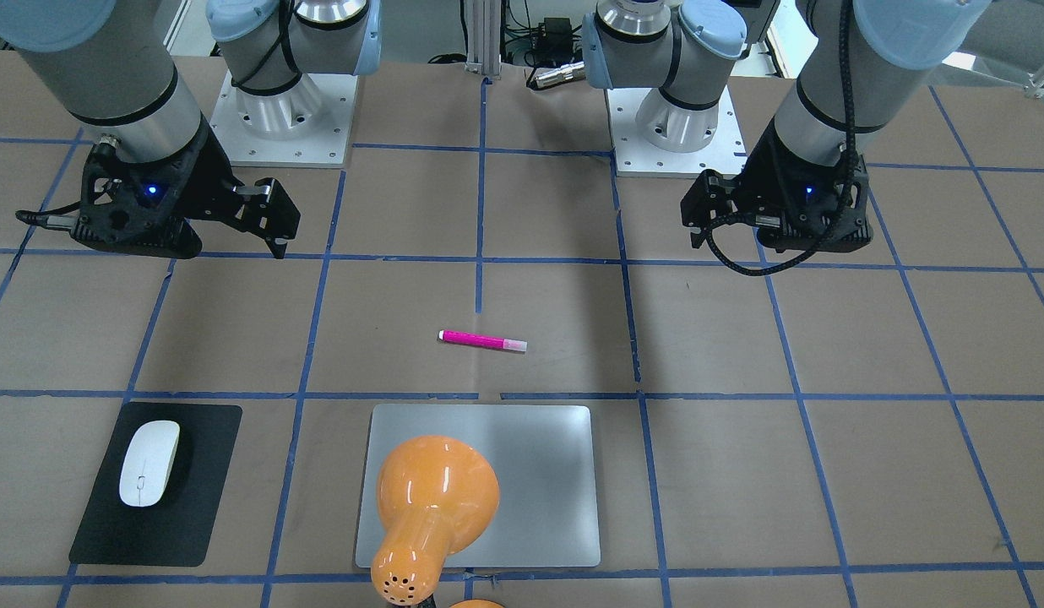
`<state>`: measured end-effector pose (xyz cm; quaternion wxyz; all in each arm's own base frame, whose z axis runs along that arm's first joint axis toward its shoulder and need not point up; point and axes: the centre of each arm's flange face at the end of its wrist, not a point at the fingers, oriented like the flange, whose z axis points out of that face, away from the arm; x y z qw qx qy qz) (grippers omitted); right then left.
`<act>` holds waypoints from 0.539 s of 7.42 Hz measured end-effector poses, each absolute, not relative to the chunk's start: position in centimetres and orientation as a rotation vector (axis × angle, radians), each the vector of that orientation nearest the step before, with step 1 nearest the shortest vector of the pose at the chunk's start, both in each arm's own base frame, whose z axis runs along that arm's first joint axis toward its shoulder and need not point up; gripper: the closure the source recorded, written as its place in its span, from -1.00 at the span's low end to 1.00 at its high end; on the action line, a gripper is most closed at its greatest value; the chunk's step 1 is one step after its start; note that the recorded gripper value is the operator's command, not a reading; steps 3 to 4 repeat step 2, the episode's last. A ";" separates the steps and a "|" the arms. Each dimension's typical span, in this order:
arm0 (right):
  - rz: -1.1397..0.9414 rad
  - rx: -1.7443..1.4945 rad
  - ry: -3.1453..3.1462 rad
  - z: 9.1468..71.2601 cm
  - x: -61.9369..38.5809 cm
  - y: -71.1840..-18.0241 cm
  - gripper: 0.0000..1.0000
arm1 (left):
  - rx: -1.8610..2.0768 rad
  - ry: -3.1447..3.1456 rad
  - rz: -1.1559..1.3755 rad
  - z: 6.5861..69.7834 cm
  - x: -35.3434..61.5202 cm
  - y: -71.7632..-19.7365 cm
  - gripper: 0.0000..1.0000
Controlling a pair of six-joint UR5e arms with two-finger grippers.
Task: Place pen and mouse around notebook
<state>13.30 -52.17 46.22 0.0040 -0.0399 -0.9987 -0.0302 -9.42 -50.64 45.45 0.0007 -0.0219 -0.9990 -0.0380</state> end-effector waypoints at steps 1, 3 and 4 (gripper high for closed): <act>-0.095 -0.125 -3.130 46.2 13.3 -52.2 -1.00 | -0.070 -3.138 -0.119 45.5 -9.4 -50.6 -1.00; -0.094 -0.125 -3.131 46.2 13.3 -52.2 -1.00 | -0.072 -3.138 -0.118 45.5 -9.4 -50.6 -1.00; -0.094 -0.125 -3.131 46.2 13.3 -52.2 -1.00 | -0.072 -3.138 -0.118 45.5 -9.4 -50.6 -1.00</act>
